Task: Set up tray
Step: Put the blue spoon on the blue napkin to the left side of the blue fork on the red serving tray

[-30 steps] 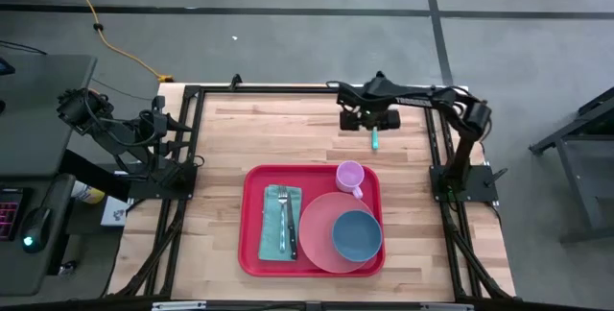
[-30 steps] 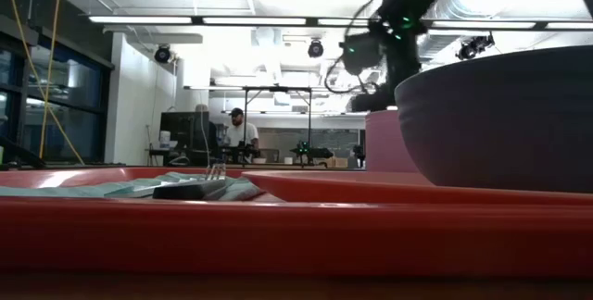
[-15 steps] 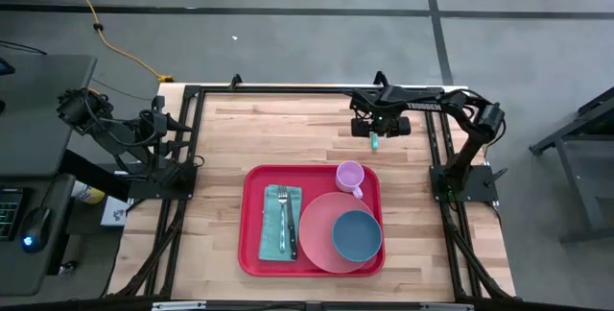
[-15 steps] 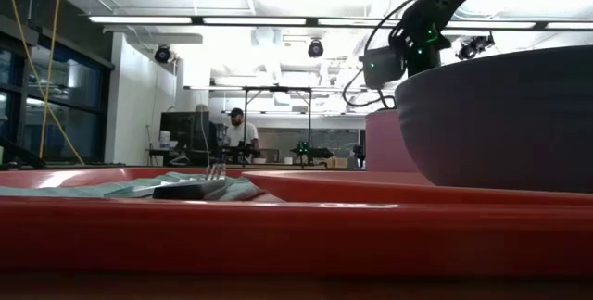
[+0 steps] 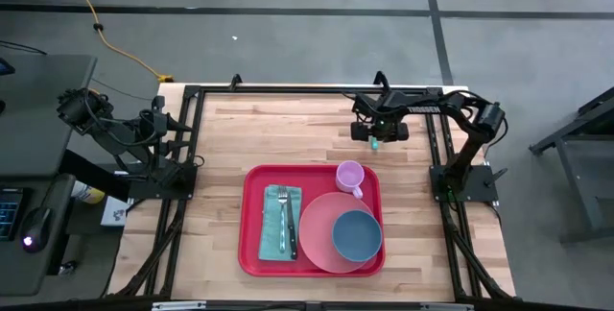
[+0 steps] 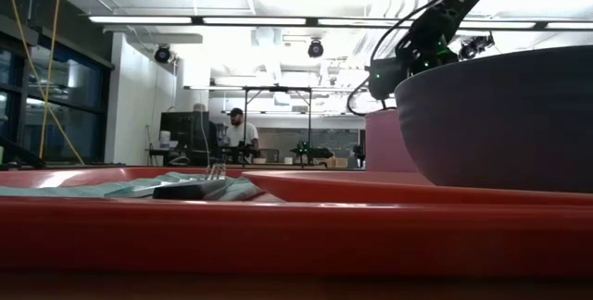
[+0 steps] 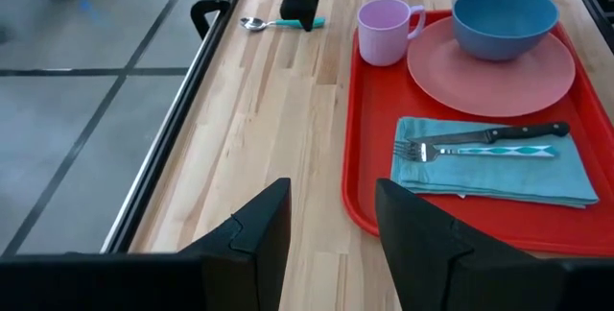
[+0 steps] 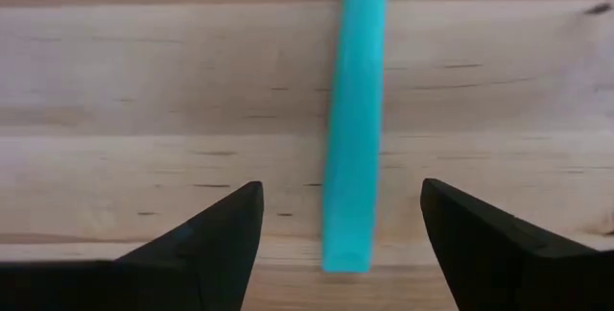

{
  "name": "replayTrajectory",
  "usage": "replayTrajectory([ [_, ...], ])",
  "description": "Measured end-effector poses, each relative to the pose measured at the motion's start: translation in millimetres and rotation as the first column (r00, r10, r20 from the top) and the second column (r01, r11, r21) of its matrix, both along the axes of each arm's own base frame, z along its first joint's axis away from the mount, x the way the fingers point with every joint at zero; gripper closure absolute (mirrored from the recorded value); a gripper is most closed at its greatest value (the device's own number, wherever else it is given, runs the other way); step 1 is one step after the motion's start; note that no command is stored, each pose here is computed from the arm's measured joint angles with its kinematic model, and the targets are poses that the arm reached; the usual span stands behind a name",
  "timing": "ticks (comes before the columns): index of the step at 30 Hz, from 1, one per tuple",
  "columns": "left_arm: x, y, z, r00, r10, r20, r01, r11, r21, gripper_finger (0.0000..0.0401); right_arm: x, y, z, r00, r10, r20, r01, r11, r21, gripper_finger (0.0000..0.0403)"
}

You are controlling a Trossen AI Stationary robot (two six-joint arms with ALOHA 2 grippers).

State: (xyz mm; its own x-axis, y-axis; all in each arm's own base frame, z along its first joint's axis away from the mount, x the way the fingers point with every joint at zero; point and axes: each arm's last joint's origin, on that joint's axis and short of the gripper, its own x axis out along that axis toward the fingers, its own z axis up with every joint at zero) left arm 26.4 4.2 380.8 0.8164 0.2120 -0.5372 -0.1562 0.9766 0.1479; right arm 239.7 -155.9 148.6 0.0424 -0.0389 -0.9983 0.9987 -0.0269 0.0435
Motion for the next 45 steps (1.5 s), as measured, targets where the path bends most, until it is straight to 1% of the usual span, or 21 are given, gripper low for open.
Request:
replayTrajectory([
  [10, 0.0, 0.0, 0.0, 1.000, 0.004, 0.001, -0.004, 1.000, -0.006, 0.0219, 2.3, -1.7, 0.0, 1.000, 0.015, 0.021, -0.015, 1.000, -0.022, 0.0169],
  [18, -0.1, 0.0, 0.0, 1.000, 0.004, 0.002, -0.004, 1.000, -0.007, 0.0219, 3.4, -2.0, -1.6, 0.999, 0.037, 0.025, -0.037, 0.999, -0.019, 0.0206],
  [25, 0.0, -0.1, 0.0, 1.000, 0.002, 0.000, -0.002, 1.000, -0.008, 0.0219, 9.3, -1.1, -13.9, 0.997, 0.074, 0.017, -0.075, 0.997, 0.019, 0.0232],
  [28, 0.0, -0.1, 0.0, 1.000, 0.002, 0.000, -0.002, 1.000, -0.008, 0.0219, 10.4, 0.9, -14.9, 0.997, 0.080, -0.001, -0.080, 0.997, 0.001, 0.0243],
  [33, 0.0, -0.2, -0.1, 1.000, 0.000, -0.001, 0.000, 1.000, -0.010, 0.0219, 9.7, 1.2, -15.5, 0.997, 0.079, -0.012, -0.079, 0.997, -0.001, 0.0279],
  [40, -0.1, -0.1, -0.1, 1.000, 0.000, -0.002, 0.000, 1.000, -0.010, 0.0219, 8.9, 1.4, -16.3, 0.997, 0.080, -0.022, -0.080, 0.997, -0.001, 0.0357],
  [41, -0.2, -0.1, -0.2, 1.000, 0.000, -0.002, 0.000, 1.000, -0.010, 0.0219, 9.0, 1.5, -16.3, 0.997, 0.081, -0.021, -0.081, 0.997, -0.001, 0.0363],
  [45, -0.1, -0.1, -0.2, 1.000, 0.000, -0.002, 0.000, 1.000, -0.009, 0.0219, 9.2, 1.5, -16.4, 0.997, 0.075, -0.019, -0.075, 0.997, 0.001, 0.0364],
])
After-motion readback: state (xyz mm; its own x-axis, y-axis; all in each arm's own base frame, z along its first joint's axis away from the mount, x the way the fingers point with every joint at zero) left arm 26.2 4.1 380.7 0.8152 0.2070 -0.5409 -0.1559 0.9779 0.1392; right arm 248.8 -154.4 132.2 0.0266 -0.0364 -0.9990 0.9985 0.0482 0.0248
